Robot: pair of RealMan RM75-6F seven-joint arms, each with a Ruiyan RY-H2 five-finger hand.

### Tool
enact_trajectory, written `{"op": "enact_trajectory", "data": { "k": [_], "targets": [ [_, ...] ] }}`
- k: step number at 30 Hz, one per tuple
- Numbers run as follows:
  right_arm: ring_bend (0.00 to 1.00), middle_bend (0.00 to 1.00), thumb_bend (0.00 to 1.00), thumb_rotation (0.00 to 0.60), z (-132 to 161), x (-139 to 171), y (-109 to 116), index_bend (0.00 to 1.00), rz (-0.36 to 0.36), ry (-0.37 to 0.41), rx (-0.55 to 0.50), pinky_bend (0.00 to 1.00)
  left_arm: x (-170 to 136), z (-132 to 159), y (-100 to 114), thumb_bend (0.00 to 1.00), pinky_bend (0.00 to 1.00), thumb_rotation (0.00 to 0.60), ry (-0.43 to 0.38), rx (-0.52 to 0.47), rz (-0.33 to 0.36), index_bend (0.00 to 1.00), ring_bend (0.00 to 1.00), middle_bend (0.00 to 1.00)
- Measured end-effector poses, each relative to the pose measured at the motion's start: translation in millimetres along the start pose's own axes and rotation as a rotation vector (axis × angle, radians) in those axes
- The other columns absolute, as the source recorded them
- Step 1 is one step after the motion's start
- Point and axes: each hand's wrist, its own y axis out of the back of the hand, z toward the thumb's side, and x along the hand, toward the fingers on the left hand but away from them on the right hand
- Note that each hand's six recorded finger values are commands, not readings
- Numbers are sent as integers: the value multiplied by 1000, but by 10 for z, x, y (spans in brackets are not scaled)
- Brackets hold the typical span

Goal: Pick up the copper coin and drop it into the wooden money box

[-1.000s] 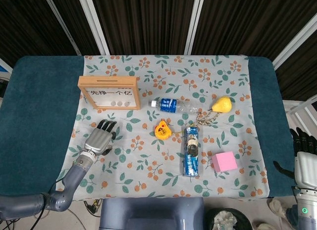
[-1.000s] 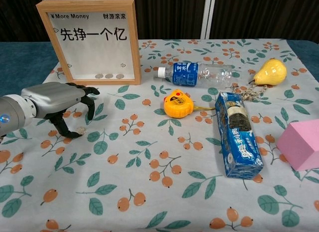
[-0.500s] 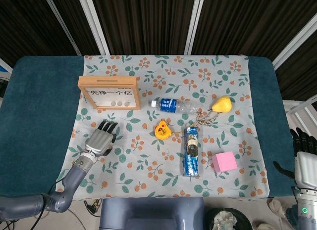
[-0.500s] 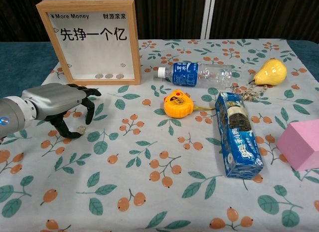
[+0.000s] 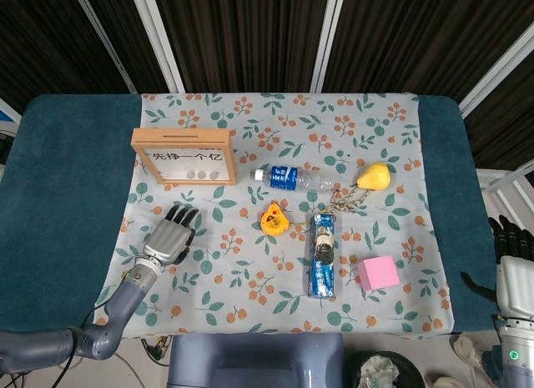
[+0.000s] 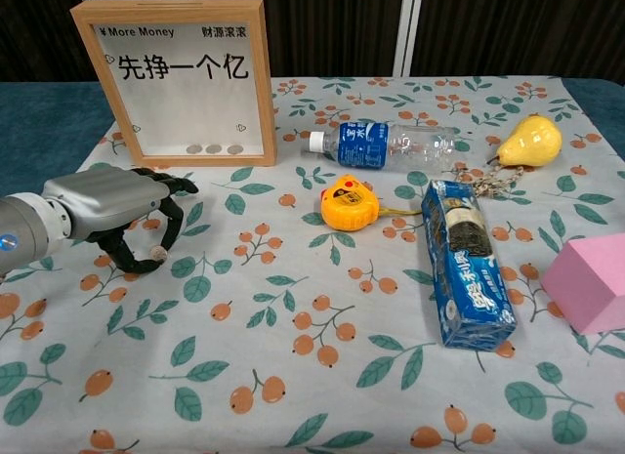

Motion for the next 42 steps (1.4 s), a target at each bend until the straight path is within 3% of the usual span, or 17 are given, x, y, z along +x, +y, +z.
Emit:
{"op": "enact_trajectory", "data": {
  "k": [13,25,35,42],
  "targets": [
    [0,0,237,600,2,-10,-35,0,11,-4,2,0,6,-15,29,343,0,600,8,-14,6,575,0,56],
    [0,0,237,600,1,-17,-52,0,17,-11,6,0,-8,-37,49,521,0,600,14,-35,0,617,0,81],
    [0,0,237,600,13,-28,-76,0,26,-13,1,0,-12,-38,119,564,0,600,17,-48,25,733,0,136],
    [0,0,237,600,15,-33,-66,0,20,-18,-3,0,-43,-72,210,561,0,600,21,-62,55,737,0,152]
  ]
}}
